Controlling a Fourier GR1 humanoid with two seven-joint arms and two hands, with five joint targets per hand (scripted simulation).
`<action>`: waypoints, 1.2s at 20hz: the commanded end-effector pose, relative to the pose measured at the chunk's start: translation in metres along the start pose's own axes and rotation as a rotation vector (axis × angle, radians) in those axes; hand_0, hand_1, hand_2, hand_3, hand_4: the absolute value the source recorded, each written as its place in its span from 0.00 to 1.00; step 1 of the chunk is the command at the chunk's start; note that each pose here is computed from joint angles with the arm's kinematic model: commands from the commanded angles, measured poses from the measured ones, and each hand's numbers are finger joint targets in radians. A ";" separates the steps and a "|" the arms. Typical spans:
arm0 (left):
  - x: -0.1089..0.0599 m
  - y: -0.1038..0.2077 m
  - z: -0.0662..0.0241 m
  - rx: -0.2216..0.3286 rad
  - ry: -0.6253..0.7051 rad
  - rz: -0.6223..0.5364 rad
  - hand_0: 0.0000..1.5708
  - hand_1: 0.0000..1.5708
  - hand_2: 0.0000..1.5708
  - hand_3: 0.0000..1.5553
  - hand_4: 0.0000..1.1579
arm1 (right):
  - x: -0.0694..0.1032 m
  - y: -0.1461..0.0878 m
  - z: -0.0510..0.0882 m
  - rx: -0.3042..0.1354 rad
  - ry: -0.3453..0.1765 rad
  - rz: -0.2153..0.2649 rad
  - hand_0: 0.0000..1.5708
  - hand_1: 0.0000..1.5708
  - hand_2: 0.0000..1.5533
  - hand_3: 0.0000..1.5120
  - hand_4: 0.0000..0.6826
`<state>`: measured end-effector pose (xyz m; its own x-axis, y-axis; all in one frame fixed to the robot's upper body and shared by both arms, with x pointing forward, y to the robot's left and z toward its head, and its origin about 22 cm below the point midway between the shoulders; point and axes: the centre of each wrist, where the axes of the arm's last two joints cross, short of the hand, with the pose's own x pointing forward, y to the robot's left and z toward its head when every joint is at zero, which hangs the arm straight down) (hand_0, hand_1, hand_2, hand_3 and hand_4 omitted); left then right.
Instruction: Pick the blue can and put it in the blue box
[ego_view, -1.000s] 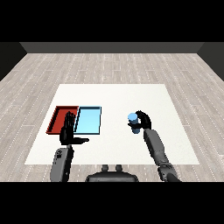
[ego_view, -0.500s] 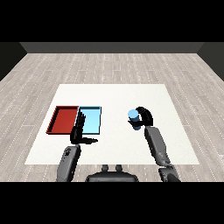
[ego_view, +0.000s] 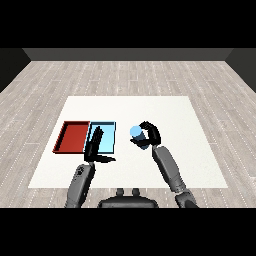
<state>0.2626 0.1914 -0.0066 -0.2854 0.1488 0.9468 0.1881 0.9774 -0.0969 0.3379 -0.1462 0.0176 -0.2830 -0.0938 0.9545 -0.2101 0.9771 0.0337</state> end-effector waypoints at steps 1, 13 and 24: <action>-0.001 -0.018 0.0006 -0.007 0.013 -0.019 0.00 0.00 0.00 0.00 0.00 | 0.004 0.008 0.003 0.002 -0.011 -0.002 0.91 0.91 0.93 0.94 0.97; -0.029 -0.044 -0.0277 -0.033 0.064 -0.007 0.00 0.00 0.00 0.00 0.00 | 0.026 0.042 -0.005 0.047 -0.040 -0.014 0.90 0.90 0.93 0.94 0.97; -0.043 -0.086 -0.0328 -0.077 0.156 -0.014 0.00 0.00 0.00 0.00 0.00 | 0.012 0.045 0.001 0.093 -0.070 -0.032 0.89 0.89 0.93 0.93 0.99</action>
<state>0.2929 0.1100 -0.0275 -0.1677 0.1073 0.9800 0.2423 0.9681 -0.0645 0.3275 -0.1101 0.0389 -0.3332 -0.1239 0.9347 -0.2907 0.9565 0.0232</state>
